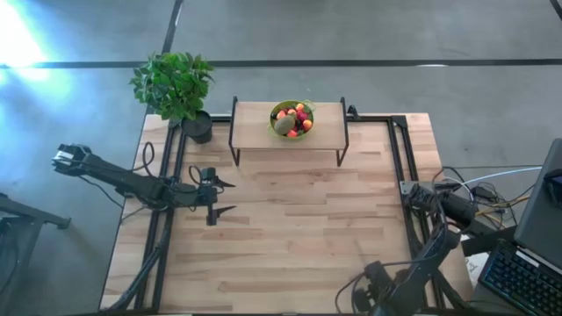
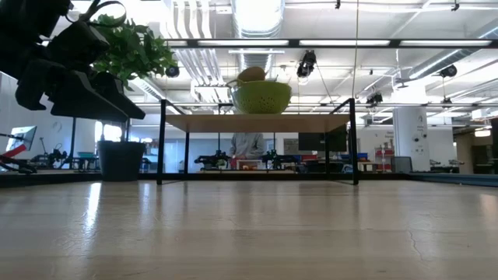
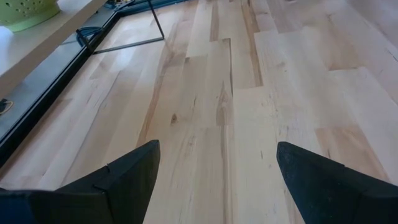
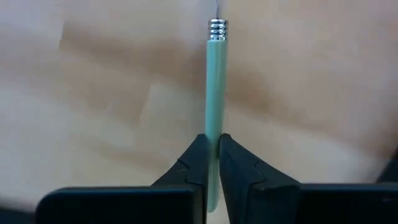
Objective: Pick & Place Fruit
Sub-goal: Put the green knife on the shelf
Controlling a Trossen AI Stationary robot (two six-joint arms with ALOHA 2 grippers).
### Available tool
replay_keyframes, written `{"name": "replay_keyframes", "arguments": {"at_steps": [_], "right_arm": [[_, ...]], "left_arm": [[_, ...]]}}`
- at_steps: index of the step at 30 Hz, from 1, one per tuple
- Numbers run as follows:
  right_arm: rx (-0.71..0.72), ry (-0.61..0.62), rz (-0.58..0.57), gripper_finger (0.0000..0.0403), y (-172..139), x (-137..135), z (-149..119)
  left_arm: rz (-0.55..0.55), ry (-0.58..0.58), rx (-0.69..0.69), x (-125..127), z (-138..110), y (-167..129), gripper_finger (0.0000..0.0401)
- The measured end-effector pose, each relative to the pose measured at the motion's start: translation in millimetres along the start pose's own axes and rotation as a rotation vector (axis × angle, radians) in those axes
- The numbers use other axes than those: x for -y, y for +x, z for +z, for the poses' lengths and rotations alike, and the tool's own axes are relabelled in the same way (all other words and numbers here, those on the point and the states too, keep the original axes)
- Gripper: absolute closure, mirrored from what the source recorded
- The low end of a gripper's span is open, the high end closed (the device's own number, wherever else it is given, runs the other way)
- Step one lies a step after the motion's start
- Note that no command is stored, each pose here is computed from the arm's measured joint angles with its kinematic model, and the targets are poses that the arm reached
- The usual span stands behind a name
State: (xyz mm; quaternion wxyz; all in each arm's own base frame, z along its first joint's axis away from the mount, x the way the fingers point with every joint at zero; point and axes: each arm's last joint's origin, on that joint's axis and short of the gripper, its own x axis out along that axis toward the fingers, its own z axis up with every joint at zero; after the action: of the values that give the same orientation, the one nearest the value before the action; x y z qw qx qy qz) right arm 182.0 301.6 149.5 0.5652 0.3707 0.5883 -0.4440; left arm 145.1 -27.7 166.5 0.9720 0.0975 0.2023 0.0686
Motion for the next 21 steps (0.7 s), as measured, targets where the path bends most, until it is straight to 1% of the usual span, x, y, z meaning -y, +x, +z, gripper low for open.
{"name": "replay_keyframes", "arguments": {"at_steps": [2,6,11,15,21], "right_arm": [[0.031,-0.003,-0.005,0.0391,-5,4,5],[0.030,-0.007,0.019,0.0399,-12,11,10],[0.042,-0.009,0.010,0.0398,-7,14,14],[0.020,-0.036,0.038,0.0396,-3,11,11],[0.033,-0.055,0.022,0.0395,0,12,12]], "left_arm": [[0.000,0.000,-0.001,0,0,0,0.0073],[0.000,0.001,-0.001,0,0,0,0.0073],[0.000,0.000,0.000,0,0,0,0.0073],[0.000,0.001,0.000,0,0,0,0.0073],[0.000,0.000,0.000,0,0,0,0.0073]]}}
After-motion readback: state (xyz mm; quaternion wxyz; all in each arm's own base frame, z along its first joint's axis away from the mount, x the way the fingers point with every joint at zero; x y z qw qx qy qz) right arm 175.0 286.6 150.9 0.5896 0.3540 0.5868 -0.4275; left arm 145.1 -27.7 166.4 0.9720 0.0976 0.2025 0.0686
